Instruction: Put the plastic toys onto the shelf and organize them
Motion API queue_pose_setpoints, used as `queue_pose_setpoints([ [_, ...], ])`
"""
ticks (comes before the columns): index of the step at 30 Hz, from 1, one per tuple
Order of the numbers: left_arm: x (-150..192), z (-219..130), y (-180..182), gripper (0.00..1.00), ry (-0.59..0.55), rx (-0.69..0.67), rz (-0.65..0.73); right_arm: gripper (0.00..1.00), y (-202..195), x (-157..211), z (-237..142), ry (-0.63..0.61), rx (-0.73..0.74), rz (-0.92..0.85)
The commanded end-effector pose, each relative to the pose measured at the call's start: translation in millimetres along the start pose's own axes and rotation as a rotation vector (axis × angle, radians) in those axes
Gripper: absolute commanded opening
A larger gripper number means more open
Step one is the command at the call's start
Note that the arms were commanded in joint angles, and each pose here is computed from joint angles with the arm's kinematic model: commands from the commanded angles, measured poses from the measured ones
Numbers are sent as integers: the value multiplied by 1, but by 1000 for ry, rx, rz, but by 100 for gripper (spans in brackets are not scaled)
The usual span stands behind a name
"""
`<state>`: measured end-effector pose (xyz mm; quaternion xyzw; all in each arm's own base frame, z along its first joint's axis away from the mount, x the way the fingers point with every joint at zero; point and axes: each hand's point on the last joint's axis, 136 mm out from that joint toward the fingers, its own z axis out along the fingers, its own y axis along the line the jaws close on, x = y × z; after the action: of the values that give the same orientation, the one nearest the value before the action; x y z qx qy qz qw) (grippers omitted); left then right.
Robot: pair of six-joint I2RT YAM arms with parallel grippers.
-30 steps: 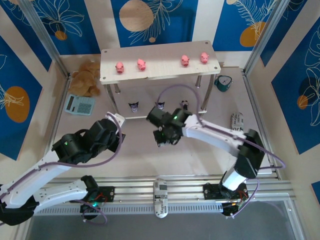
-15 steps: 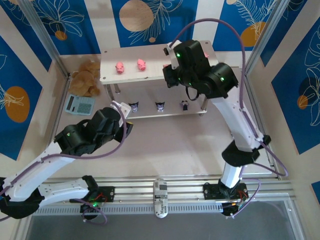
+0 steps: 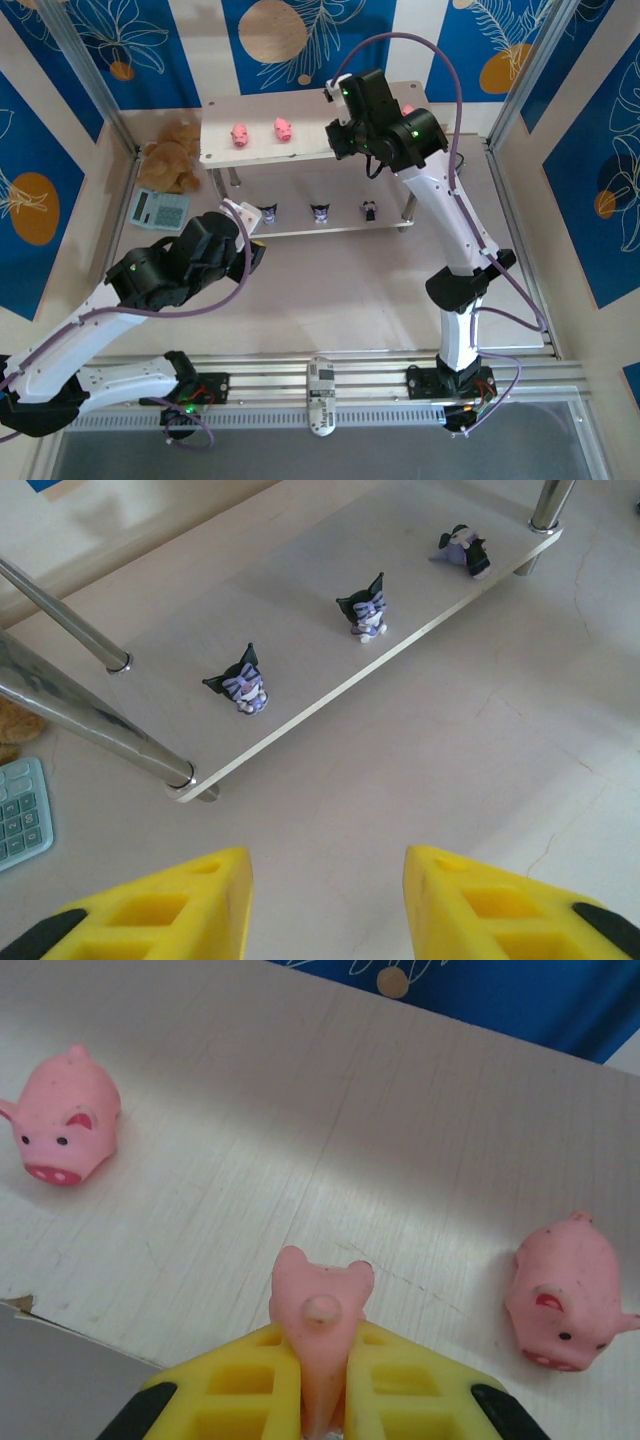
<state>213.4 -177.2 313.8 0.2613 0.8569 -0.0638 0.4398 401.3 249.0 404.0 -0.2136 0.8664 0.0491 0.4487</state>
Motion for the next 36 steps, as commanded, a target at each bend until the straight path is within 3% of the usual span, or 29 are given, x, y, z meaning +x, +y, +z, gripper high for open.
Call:
queue_pose_setpoints([
  [1,-5,-6,5,45,-7,-9,3,14,0,-13,-1,-46,-24,-5],
  [16,-1,-3,7,45,11,-15,7,19,-2,-2,31,13,-40,19],
  [25,0,-1,8,46,16,-19,8,42,-6,-6,39,-1,-30,31],
  [36,3,-2,9,46,20,-21,5,53,-8,-13,40,-25,-40,57],
])
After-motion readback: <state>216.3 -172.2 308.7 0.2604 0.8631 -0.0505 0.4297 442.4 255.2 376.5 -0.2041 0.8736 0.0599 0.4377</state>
